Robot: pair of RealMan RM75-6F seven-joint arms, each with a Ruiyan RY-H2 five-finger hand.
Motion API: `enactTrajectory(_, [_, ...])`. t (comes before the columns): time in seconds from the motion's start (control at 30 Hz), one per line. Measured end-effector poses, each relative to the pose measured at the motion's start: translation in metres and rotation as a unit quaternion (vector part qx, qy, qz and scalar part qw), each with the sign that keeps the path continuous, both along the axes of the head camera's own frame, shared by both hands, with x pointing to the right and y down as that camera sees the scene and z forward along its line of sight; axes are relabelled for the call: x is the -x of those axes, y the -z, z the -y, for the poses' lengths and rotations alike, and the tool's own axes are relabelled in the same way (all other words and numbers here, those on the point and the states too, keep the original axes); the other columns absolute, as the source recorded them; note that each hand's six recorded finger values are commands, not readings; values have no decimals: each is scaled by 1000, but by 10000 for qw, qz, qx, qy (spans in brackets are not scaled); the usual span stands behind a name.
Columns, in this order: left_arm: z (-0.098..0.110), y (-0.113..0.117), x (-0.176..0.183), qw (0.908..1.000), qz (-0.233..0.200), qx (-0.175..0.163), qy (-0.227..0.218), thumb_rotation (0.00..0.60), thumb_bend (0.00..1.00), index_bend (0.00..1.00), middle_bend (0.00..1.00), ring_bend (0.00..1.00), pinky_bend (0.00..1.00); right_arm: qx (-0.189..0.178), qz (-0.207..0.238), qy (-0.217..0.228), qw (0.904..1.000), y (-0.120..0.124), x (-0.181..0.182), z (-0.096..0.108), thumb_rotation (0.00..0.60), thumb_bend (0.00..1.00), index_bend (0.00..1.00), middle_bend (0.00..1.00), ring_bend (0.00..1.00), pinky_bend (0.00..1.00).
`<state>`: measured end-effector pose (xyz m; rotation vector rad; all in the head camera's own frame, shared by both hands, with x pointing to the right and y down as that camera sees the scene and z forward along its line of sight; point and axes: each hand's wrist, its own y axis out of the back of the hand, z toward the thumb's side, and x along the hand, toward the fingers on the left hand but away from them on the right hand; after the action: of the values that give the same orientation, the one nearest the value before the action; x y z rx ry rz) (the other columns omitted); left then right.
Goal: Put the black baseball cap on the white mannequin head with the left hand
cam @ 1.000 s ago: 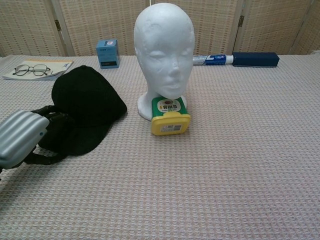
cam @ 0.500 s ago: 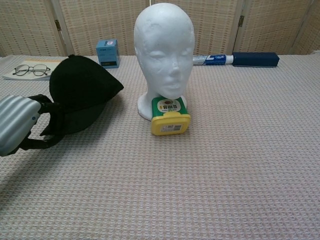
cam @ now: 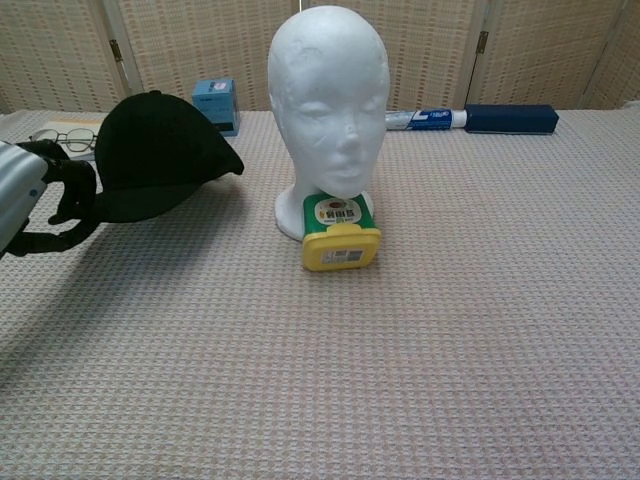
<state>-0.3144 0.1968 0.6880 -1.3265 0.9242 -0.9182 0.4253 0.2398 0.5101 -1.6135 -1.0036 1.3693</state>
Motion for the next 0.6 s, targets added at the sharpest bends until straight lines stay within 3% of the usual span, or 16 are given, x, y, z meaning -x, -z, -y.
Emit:
enactTrajectory(0.23, [9,16,7,9990,139,-419,-34,600,403,707,786,528,714,-32,49,19,10000,3,0,-2,600,276,0,0,0,0])
enactTrajectory(0.6, [41,63,33,9880,236,-1493,305,600,409,711,790,534,719,-45,71,43,10000,5,1,-4,600,276,0,0,0,0])
